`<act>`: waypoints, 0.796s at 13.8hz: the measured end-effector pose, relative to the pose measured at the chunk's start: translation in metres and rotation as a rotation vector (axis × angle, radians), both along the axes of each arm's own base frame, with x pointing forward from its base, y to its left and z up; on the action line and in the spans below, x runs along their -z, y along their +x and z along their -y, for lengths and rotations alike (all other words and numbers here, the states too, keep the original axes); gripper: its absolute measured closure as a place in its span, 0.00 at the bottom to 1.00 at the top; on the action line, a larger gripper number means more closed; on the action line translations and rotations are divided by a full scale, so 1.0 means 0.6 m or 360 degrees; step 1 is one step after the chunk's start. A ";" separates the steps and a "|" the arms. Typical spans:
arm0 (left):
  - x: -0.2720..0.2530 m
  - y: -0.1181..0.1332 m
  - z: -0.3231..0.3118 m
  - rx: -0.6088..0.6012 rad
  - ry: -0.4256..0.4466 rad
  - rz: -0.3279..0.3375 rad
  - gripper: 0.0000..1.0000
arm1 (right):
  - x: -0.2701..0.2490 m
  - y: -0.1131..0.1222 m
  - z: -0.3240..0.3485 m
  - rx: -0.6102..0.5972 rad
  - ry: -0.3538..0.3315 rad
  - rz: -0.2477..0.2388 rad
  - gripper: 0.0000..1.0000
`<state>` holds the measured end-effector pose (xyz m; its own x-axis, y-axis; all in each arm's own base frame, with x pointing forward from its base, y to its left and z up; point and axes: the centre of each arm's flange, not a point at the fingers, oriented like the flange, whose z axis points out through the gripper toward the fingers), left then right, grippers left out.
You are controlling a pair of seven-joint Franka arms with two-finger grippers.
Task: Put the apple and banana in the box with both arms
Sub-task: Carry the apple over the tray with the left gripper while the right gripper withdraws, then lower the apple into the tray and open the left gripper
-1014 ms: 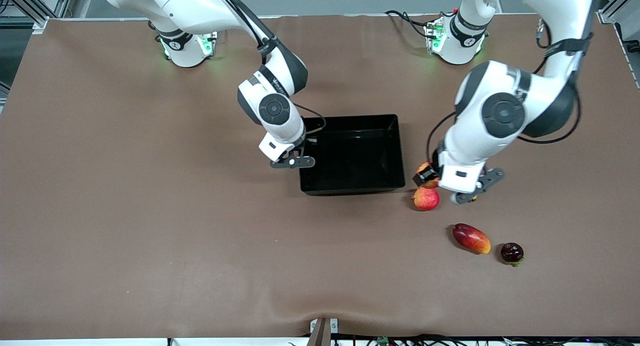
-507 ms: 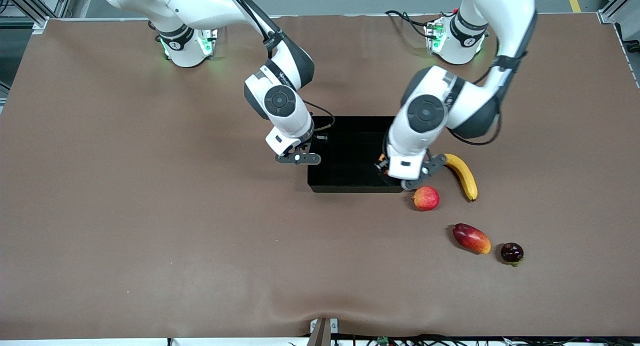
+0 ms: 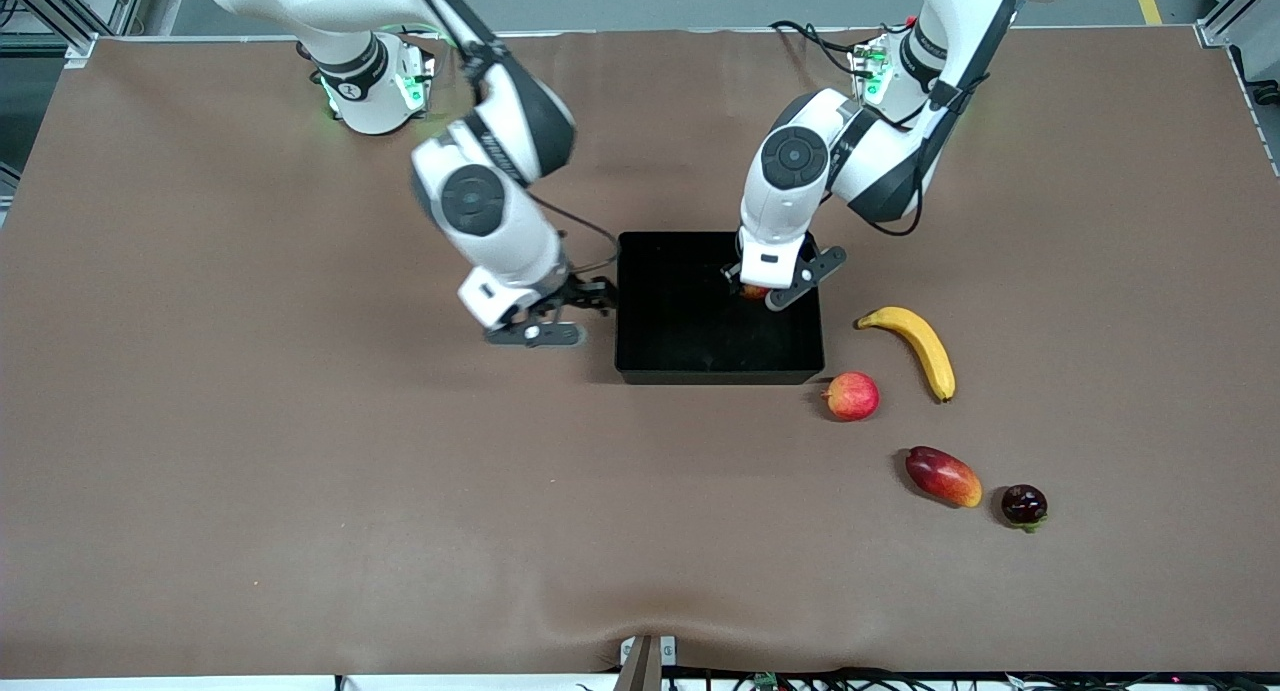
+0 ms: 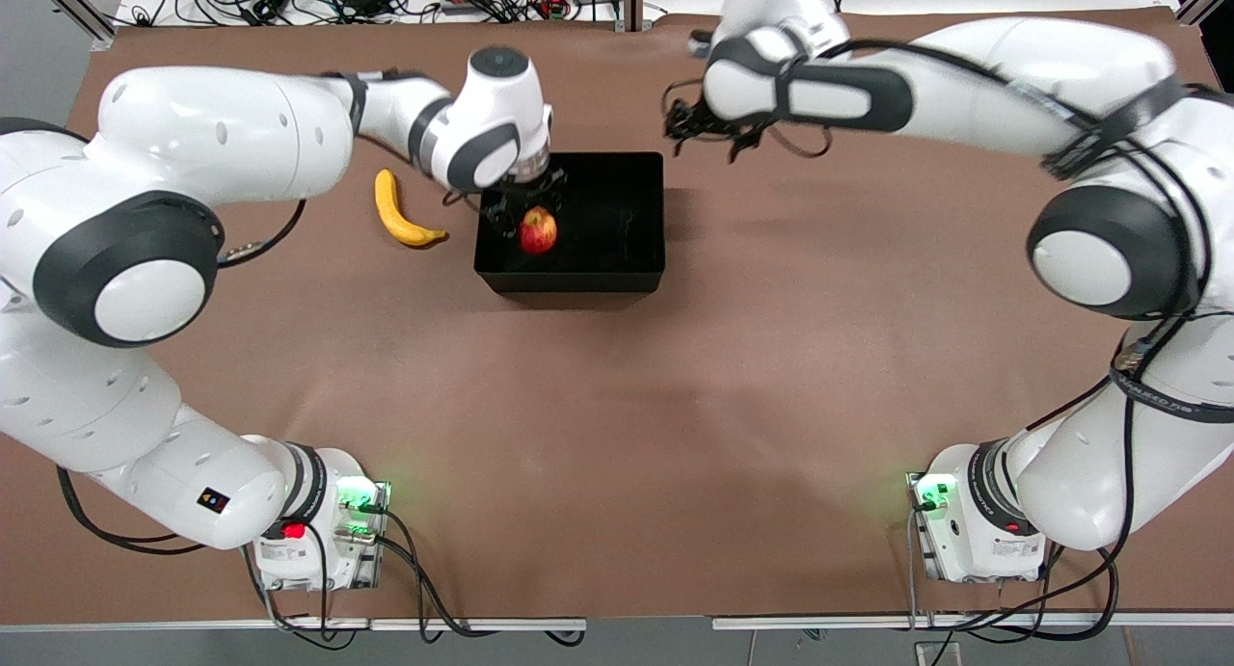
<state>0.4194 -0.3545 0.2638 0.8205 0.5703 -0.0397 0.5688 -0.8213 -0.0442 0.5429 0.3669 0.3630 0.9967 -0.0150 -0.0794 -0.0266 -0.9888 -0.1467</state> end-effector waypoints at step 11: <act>0.055 0.006 -0.014 0.0066 -0.0004 0.0081 0.04 | -0.182 0.086 0.422 -0.0140 0.0007 -0.0005 0.00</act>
<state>0.4231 -0.3464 0.2307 0.8443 0.5359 0.0014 0.5359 -0.8442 -0.0141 0.5944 0.1140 0.4720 0.9939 0.0730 -0.0825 0.0599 -0.9867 -0.1514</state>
